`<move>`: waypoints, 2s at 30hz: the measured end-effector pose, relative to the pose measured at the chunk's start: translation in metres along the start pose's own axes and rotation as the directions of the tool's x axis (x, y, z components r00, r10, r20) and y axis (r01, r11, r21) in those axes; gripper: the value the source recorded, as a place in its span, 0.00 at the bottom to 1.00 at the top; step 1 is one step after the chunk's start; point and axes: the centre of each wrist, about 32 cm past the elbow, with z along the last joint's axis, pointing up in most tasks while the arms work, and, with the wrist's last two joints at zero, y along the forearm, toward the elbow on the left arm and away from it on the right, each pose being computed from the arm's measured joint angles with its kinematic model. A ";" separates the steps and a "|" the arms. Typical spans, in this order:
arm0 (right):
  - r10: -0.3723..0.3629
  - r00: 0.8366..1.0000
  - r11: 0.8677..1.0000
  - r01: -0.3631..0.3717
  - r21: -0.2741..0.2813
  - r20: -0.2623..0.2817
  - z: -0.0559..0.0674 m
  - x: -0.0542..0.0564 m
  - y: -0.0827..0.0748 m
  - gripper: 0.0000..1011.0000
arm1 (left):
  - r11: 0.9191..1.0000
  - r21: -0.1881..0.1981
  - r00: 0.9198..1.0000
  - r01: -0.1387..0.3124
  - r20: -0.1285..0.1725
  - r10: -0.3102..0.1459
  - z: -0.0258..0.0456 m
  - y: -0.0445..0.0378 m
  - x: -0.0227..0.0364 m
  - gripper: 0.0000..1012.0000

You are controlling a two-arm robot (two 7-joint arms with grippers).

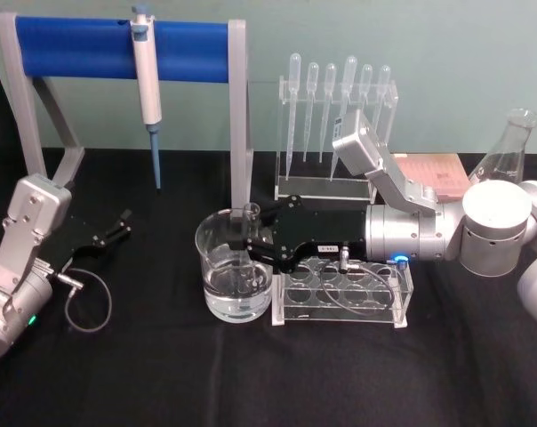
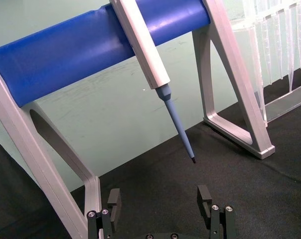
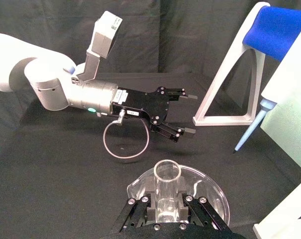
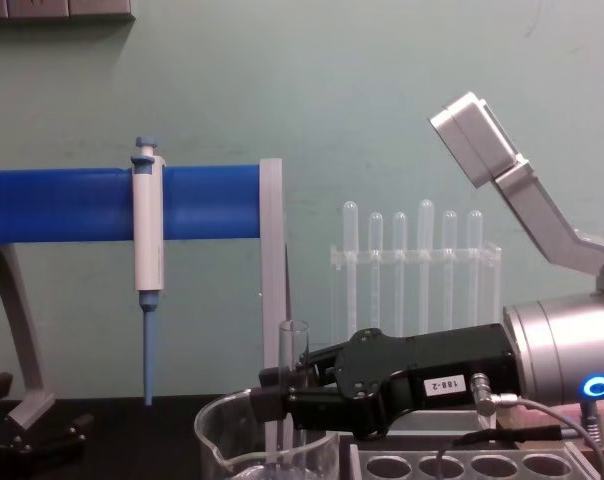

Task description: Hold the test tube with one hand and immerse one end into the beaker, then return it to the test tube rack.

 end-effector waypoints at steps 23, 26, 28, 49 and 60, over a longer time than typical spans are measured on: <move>0.002 1.000 1.000 -0.002 0.001 0.001 0.001 0.000 0.000 0.24 | 1.000 0.000 1.000 0.000 0.000 0.000 0.0000 0.0000 0.0000 0.99; 0.002 1.000 1.000 -0.002 0.001 0.001 0.001 0.000 0.000 0.24 | 1.000 0.000 1.000 0.000 0.000 0.000 0.0000 0.0000 0.0000 0.99; 0.002 1.000 1.000 -0.002 0.001 0.001 0.001 0.000 0.000 0.24 | 1.000 0.000 1.000 0.000 0.000 0.000 0.0000 0.0000 0.0000 0.99; 0.002 1.000 1.000 -0.002 0.001 0.001 0.001 0.000 0.000 0.24 | 1.000 0.000 1.000 0.000 0.000 0.000 0.0000 0.0000 0.0000 0.99; 0.002 1.000 1.000 -0.002 0.001 0.001 0.001 0.000 0.000 0.24 | 1.000 0.000 1.000 0.000 0.000 0.000 0.0000 0.0000 0.0000 0.99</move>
